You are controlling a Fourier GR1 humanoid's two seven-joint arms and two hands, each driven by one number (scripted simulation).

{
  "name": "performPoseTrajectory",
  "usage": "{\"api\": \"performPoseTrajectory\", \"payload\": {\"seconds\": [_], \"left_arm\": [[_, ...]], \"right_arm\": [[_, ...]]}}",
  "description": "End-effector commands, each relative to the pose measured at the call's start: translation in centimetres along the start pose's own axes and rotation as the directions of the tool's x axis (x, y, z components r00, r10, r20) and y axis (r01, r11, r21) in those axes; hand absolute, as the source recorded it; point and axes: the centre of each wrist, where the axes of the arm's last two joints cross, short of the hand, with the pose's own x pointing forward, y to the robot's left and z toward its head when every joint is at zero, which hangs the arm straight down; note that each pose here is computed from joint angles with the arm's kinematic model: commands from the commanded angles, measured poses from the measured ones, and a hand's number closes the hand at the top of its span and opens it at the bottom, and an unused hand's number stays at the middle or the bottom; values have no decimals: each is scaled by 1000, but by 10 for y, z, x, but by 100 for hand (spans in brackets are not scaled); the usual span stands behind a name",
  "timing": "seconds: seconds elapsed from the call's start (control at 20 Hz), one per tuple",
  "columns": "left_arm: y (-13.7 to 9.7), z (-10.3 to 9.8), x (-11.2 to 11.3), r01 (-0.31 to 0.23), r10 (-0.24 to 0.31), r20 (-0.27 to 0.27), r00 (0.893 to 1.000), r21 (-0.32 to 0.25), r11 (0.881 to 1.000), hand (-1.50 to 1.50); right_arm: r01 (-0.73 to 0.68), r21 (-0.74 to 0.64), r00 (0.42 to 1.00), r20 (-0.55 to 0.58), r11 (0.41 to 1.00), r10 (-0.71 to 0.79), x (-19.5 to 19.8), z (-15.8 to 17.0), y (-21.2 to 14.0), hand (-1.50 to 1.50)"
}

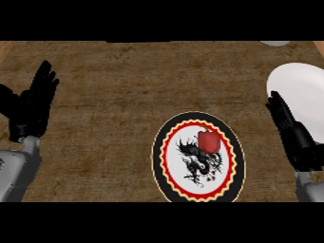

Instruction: Pick the bell pepper from the plate and place it in the plate

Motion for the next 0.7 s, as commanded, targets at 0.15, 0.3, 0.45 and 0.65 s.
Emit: {"api": "performPoseTrajectory", "payload": {"seconds": [0.15, 0.3, 0.45, 0.65], "left_arm": [[-11, 33, -61, -38, 14, -238, 971, -95, 995, 0], [-24, 46, -78, -56, 18, -301, 954, -118, 991, 0], [-28, 65, -91, -115, 51, -330, 943, -177, 977, 0], [-24, 80, -103, -132, 57, -335, 940, -206, 970, 0]], "right_arm": [[12, -97, 946, 322, 995, 20, 88, -39, -36, 150], [-578, -230, 766, 179, 783, 618, 98, -27, -110, 150], [-156, -575, 915, 221, 803, 336, 79, -27, -71, -150], [-38, -547, 890, 362, 836, 278, 51, -12, -40, -150]]}}
